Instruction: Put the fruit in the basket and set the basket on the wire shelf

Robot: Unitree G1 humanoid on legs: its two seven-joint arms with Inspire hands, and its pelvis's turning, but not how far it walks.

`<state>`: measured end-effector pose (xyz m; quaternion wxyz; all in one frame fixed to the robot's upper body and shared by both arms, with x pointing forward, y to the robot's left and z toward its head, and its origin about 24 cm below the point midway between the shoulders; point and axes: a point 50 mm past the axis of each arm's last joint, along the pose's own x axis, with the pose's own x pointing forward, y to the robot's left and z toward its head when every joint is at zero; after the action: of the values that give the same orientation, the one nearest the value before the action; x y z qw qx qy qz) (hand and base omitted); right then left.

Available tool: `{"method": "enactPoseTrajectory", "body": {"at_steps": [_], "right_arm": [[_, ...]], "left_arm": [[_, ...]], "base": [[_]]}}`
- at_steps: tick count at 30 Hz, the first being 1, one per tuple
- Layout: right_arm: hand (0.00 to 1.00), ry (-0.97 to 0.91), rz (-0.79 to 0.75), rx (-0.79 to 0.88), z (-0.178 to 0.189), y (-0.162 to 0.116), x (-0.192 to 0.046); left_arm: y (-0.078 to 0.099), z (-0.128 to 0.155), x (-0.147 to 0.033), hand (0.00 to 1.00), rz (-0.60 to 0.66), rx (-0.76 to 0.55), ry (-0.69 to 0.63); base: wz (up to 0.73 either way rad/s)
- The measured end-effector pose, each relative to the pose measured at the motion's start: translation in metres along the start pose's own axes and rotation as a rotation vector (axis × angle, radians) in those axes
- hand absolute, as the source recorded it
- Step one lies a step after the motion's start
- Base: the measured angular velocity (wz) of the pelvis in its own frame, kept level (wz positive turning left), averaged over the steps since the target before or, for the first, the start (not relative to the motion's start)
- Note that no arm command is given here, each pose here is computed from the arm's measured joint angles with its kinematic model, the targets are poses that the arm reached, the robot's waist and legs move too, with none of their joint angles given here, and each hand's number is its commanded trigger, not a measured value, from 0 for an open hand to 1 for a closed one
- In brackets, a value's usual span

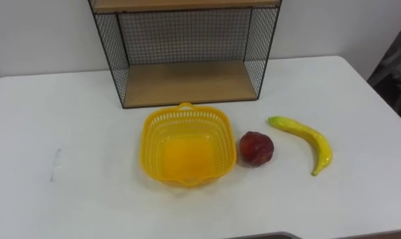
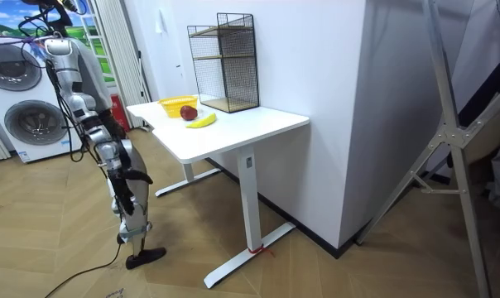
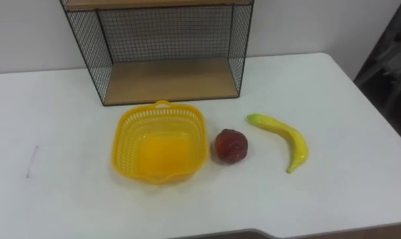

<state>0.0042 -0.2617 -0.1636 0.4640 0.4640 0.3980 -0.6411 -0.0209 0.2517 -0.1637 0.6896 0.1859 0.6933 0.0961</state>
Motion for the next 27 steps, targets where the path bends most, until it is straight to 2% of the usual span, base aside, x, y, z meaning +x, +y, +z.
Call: {"method": "enactPoseTrajectory", "body": {"at_steps": [3,6,11,15,20,24,27], "right_arm": [[0.0,-0.033,-0.026,0.074,0.007,0.006,-0.002],[0.0,-0.083,-0.013,0.115,0.019,0.024,-0.01],[0.0,-0.192,0.024,0.241,0.046,0.048,-0.028],[0.0,-0.345,0.03,0.216,0.067,0.067,-0.049],[0.0,-0.697,0.078,0.196,0.102,0.1,-0.106],[0.0,-0.968,0.123,0.175,0.116,0.119,-0.147],[0.0,-1.161,0.212,0.144,0.121,0.133,-0.182]], "left_arm": [[0.0,0.0,0.0,0.0,0.001,0.0,-0.01],[0.001,-0.002,0.0,0.0,0.002,-0.001,-0.014],[0.012,-0.002,-0.001,0.0,0.036,-0.014,-0.063],[0.015,0.0,-0.002,0.0,0.05,-0.029,-0.086],[0.021,0.008,-0.001,0.0,0.067,-0.008,-0.128],[0.021,0.01,-0.001,0.0,0.067,0.018,-0.141],[0.02,0.013,-0.001,0.0,0.06,0.049,-0.15]], "base": [[-0.01],[-0.15],[-0.03],[0.0],[0.0],[0.0],[0.0]]}}
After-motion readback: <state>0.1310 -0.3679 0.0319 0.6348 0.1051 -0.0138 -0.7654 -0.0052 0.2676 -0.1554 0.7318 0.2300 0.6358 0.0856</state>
